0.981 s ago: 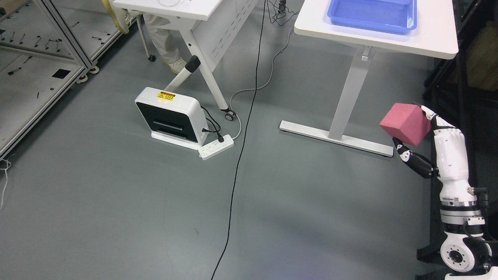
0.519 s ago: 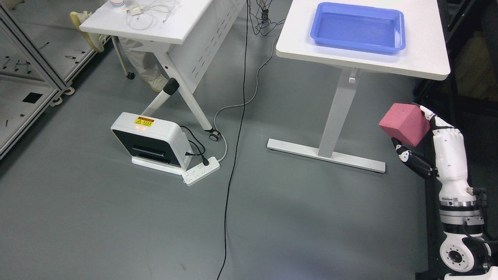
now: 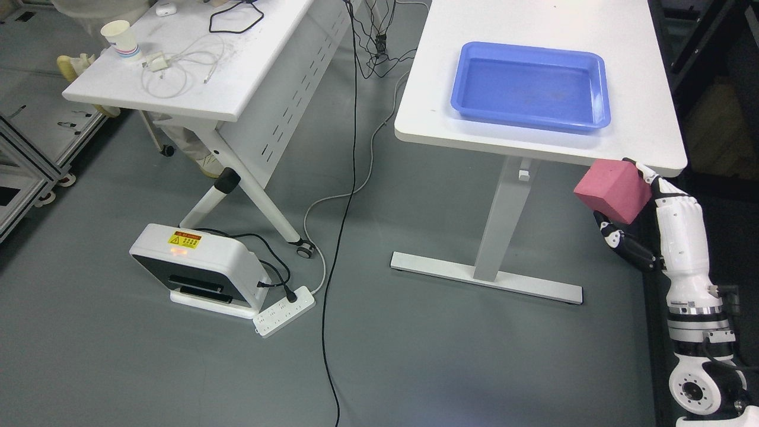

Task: Pick pink block from left shelf to tray
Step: 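Carry the pink cube in the right hand toward the blue tray, then lower the pink cube into the blue tray and open the right hand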

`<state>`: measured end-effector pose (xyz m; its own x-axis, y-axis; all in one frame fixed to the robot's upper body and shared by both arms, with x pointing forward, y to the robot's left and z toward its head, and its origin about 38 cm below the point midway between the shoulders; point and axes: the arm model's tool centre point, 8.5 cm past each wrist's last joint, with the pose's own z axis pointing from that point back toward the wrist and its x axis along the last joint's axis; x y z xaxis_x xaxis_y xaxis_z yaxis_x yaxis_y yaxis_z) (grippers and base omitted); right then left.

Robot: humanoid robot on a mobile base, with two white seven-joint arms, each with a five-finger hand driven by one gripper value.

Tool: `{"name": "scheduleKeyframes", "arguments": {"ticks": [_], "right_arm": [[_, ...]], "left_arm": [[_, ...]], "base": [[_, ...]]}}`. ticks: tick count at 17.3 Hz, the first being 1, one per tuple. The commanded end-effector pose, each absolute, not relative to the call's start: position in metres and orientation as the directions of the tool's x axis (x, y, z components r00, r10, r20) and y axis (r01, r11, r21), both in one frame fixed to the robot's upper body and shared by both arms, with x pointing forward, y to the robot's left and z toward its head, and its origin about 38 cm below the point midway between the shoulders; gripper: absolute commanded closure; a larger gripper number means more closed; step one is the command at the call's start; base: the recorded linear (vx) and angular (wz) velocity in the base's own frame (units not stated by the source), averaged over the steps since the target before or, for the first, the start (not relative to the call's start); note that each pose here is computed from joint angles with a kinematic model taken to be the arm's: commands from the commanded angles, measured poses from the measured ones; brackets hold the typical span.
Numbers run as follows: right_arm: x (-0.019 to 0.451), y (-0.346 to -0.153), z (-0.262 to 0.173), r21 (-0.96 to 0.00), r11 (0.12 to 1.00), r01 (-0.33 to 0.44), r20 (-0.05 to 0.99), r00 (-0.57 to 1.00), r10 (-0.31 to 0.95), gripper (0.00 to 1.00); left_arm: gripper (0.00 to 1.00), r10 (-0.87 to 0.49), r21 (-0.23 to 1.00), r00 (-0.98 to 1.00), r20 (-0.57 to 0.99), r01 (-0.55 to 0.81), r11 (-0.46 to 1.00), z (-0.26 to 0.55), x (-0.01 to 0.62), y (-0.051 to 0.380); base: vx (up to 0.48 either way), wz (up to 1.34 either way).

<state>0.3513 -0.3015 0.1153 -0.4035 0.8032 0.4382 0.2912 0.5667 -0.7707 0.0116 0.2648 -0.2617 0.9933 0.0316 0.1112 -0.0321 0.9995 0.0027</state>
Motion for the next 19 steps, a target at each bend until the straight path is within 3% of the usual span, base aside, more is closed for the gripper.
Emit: {"name": "scheduleKeyframes", "arguments": {"ticks": [1,9,12,19], "right_arm": [[0.349,-0.299,0.110,-0.779,0.566,0.270,0.442,-0.403,0.801,0.97],[0.351,-0.280,0.101,-0.814,0.555,0.171,0.447,-0.426,0.787,0.97],[0.351,-0.253,0.088,-0.839,0.541,0.061,0.461,-0.449,0.766,0.96],[0.355,-0.221,0.068,-0.874,0.477,-0.091,0.467,-0.427,0.774,0.94]], "left_arm": [[0.00,0.025,0.020,0.987,0.161,-0.028,0.999,-0.260,0.038,0.276],[0.00,0.023,0.020,0.987,0.161,-0.027,0.999,-0.260,0.038,0.276],[0.00,0.025,0.020,0.987,0.161,-0.028,0.999,-0.260,0.038,0.276],[0.00,0.023,0.020,0.987,0.161,-0.027,0.999,-0.260,0.038,0.276]], "base": [[0.370,0.00],[0.346,0.00],[0.304,0.00],[0.249,-0.05]]}}
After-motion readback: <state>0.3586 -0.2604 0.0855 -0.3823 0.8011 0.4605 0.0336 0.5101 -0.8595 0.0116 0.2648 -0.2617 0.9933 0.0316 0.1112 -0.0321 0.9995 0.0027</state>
